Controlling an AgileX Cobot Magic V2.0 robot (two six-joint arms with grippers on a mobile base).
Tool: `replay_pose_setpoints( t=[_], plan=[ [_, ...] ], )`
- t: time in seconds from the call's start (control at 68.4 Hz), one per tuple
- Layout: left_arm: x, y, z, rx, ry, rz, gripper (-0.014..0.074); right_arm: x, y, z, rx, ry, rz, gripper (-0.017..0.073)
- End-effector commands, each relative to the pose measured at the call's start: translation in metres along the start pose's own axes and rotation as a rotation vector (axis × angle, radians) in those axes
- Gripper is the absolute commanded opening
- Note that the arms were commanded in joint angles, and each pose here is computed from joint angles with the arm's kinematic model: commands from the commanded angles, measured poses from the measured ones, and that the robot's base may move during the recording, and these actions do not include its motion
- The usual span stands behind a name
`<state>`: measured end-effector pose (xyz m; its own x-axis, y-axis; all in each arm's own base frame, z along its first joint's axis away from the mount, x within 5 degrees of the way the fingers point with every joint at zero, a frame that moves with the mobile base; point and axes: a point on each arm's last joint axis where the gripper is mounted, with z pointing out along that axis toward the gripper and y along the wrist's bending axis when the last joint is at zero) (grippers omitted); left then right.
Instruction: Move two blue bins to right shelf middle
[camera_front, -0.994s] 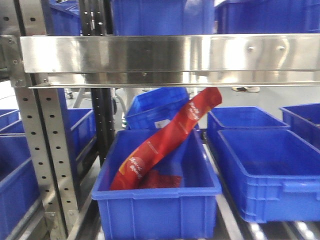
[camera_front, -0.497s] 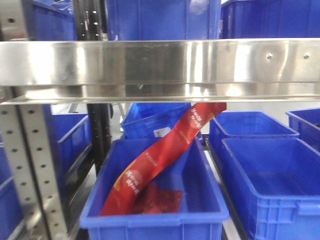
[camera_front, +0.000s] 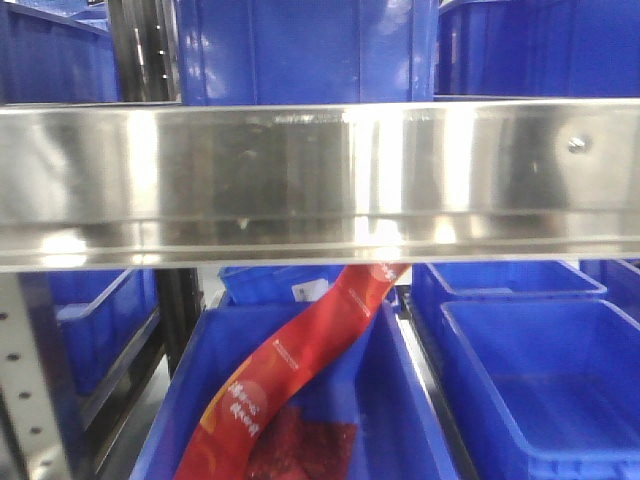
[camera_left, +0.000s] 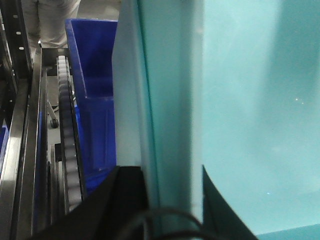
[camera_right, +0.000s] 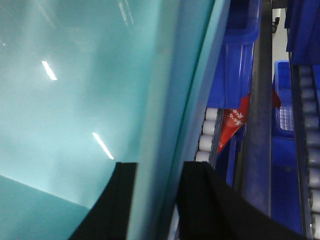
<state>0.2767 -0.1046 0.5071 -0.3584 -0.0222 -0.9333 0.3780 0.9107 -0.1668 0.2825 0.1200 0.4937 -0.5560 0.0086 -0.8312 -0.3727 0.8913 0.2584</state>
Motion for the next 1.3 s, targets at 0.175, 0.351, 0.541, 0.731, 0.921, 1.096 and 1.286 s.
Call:
replay_pose_setpoints(
  t=[0.175,0.351,0.541,0.731,0.921,1.096,1.286],
  plan=[
    [-0.0229,-0.0038,-0.0133,0.027,-0.212,-0.03,-0.0111,-0.0082,0.0037,-0.0142,-0.016,-0.079,-0.03,-0.0153],
    [-0.0229,-0.0038,-0.0133,0.027,-0.212,-0.03,-0.0111,-0.0082,0.0037,-0.0142,-0.016,-0.079,-0.03,-0.0153],
    [-0.0229,-0.0038,-0.0133,0.027,-0.212,-0.03,-0.0111,-0.0082,0.0037,-0.0142,-0.016,-0.079,-0.03,-0.0153],
    [-0.0229,-0.0038,-0.0133,0.027,-0.212,-0.03,-0.0111,-0.0082,0.0037,-0.0142,-0.016,-0.079,-0.03,-0.0153],
    [-0.0229,-0.0038,-0.0133,0.027,-0.212,-0.03,-0.0111,-0.0082,0.0037,-0.0142,-0.016,-0.079,-0.03,-0.0153],
    [-0.0229,-0.0038,-0.0133,0.027,-0.212,-0.03,-0.0111,-0.0082,0.0037,-0.0142,-0.016,-0.079,-0.03,-0.0153],
    [-0.0229,-0.0038,-0.0133,0.027,-0.212,-0.03,-0.0111,-0.0082,0.0037,-0.0142,-0.016,-0.079,-0.03,-0.0153]
  ],
)
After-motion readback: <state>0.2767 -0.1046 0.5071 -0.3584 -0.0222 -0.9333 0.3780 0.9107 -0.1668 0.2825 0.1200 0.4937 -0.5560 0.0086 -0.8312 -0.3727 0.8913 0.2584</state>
